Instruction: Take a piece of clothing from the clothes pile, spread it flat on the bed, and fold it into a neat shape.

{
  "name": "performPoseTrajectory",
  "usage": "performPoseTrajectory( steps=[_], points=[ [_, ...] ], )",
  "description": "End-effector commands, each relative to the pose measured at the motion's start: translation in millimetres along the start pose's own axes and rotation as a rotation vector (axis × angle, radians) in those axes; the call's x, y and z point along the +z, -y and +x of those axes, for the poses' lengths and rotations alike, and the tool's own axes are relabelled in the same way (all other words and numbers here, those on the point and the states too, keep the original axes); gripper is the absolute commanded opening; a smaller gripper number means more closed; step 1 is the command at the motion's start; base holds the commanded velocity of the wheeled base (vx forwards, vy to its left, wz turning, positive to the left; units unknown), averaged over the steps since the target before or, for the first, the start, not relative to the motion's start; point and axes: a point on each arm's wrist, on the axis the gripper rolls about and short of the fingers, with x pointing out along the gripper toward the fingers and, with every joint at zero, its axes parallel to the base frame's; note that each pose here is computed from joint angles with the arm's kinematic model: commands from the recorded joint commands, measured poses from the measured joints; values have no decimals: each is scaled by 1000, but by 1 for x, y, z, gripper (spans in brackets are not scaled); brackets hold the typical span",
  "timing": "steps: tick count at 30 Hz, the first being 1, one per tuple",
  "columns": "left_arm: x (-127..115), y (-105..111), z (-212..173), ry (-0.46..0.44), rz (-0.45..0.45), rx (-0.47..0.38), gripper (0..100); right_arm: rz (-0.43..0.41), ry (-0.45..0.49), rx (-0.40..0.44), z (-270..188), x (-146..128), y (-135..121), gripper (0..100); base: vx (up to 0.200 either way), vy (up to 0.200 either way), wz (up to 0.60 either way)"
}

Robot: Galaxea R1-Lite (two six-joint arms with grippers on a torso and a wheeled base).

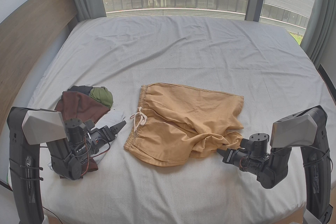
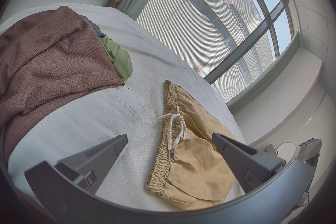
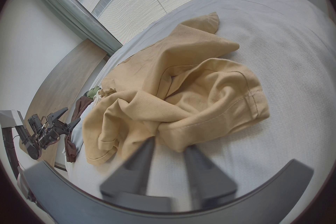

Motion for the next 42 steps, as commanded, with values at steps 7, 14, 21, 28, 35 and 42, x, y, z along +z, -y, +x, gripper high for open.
performPoseTrajectory(
  steps=[7, 14, 21, 28, 35, 42],
  points=[
    [0, 0, 0, 0, 0, 0, 100, -4, 0, 1, -2, 0, 0, 0, 0, 0, 0],
    [0, 0, 0, 2, 1, -1, 100, -13, -2, 1, -29, 9, -9, 0, 0, 0, 0],
    [1, 1, 0, 2, 1, -1, 100, -2, -26, -66, -63, 12, 3, 0, 0, 0, 0],
    [-1, 2, 0, -2, 1, -4, 100, 7, -57, -148, -77, 11, 26, 0, 0, 0, 0],
    [0, 1, 0, -1, 2, -3, 100, 9, -77, -189, -78, 8, 39, 0, 0, 0, 0],
    [0, 1, 0, -1, 1, -3, 100, 7, -94, -178, -72, 2, 41, 0, 0, 0, 0]
  ],
)
